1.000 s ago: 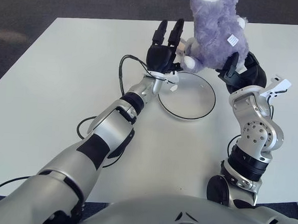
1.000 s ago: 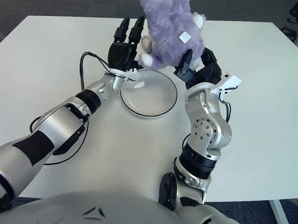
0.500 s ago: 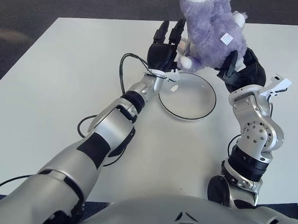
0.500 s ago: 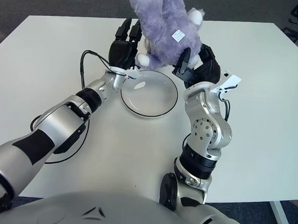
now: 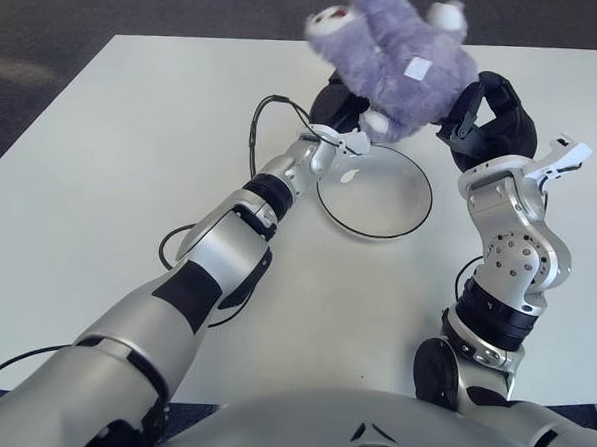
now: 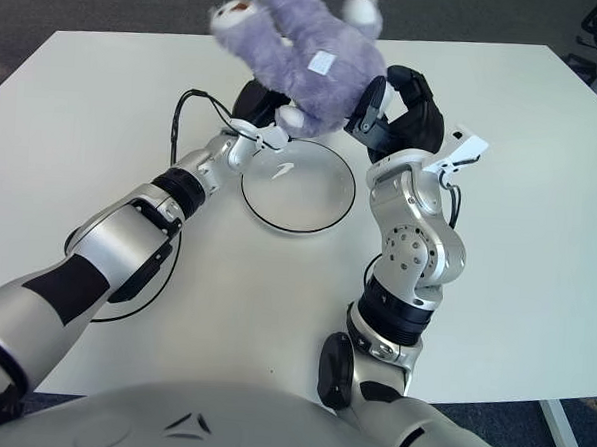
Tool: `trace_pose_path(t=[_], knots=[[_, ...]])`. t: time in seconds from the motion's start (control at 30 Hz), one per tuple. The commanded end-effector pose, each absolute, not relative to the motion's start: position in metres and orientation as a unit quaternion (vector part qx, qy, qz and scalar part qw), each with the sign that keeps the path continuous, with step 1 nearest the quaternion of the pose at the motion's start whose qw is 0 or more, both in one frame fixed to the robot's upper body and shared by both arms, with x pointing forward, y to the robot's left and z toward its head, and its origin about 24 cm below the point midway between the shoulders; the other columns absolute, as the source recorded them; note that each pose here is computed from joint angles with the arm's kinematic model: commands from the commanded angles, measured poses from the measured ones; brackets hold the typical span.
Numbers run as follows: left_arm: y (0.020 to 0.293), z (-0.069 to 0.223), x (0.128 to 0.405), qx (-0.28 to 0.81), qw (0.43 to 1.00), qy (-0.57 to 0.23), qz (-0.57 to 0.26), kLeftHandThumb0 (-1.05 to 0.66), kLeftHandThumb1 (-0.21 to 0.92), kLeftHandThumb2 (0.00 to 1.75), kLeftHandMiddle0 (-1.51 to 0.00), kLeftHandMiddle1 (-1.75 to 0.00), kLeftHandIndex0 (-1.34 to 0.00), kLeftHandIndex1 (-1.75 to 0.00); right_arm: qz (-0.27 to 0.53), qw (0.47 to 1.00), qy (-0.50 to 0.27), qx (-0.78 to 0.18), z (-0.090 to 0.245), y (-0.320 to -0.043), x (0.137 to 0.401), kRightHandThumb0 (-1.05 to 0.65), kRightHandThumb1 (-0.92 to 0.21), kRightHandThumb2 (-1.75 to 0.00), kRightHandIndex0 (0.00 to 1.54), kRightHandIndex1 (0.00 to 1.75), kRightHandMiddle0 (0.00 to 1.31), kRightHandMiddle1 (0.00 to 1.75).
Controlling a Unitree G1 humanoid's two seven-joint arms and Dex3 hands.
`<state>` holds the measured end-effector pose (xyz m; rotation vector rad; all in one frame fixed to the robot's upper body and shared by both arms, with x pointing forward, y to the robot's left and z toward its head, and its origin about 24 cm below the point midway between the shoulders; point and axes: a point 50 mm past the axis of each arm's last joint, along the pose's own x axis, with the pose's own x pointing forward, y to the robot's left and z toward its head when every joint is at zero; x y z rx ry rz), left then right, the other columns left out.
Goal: Put the doll into the plate.
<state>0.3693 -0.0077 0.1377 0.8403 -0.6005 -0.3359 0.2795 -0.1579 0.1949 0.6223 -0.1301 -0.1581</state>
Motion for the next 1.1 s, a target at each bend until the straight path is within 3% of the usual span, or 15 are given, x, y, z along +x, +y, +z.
trace_pose_path(t=[0.0,0.33,0.7,1.07], knots=[[-0.006,0.145,0.371,0.384,0.860,-0.281,-0.183,-1.05,0.92,0.22,-0.11,-0.32,0.00,-0.49,-0.063,0.939,-0.083,0.328,0.204,-0.155,0.280,0.00,-0.13,-1.48,0.84,1.55,0.52,1.75],[-0.006,0.151,0.371,0.357,0.861,-0.250,-0.260,-1.05,0.92,0.15,-0.06,-0.38,0.00,-0.37,-0.062,0.937,-0.087,0.332,0.208,-0.153,0.282,0.00,-0.12,-1.50,0.82,1.60,0.52,1.75],[-0.003,0.161,0.369,0.366,0.825,-0.189,-0.386,-1.05,0.89,0.11,-0.01,-0.31,0.00,-0.11,-0.064,0.942,-0.090,0.316,0.211,-0.151,0.286,0.00,-0.12,-1.51,0.81,1.63,0.52,1.75],[-0.004,0.161,0.368,0.362,0.825,-0.170,-0.399,-1.05,0.88,0.10,-0.01,-0.23,0.00,-0.01,-0.061,0.943,-0.092,0.313,0.211,-0.151,0.286,0.00,-0.11,-1.53,0.80,1.66,0.53,1.75]])
